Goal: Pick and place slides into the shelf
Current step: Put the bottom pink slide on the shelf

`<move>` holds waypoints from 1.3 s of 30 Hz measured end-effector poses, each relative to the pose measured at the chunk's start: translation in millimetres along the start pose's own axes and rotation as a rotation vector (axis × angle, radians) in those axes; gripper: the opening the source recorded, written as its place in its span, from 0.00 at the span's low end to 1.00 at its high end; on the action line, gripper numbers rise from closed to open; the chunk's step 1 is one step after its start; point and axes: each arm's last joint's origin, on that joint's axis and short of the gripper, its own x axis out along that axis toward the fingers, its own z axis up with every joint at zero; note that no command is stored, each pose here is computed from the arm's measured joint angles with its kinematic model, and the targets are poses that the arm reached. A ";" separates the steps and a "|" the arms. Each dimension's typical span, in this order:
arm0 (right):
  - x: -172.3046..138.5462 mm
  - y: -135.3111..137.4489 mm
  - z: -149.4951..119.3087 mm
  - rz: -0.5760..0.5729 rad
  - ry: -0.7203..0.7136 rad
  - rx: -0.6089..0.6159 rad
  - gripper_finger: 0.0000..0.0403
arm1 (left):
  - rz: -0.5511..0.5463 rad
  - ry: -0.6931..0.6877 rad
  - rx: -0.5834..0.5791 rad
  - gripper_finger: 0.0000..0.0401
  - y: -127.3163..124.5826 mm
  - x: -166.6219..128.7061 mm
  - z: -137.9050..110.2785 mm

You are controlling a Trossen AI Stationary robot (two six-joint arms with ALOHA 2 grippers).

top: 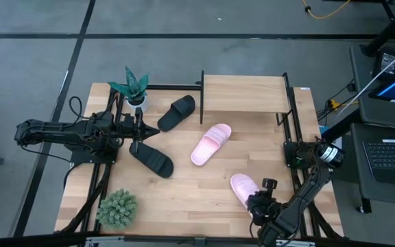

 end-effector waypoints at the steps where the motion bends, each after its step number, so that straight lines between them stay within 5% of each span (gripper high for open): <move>1: 0.5 -1.4 1.5 -0.005 0.006 0.025 0.03 | 0.000 0.000 0.000 0.00 0.0 0.0 0.0; 16: -24.6 -74.3 26.3 -0.075 0.020 0.212 0.01 | 0.000 0.001 0.000 0.00 0.0 0.0 -0.2; 27: -50.9 -151.1 41.6 -0.084 -0.177 0.360 0.00 | 0.000 0.001 0.000 0.00 0.0 0.0 -0.2; 39: -59.1 -228.0 50.7 -0.202 -0.329 0.374 0.00 | 0.001 0.001 0.000 0.00 0.0 0.0 -0.2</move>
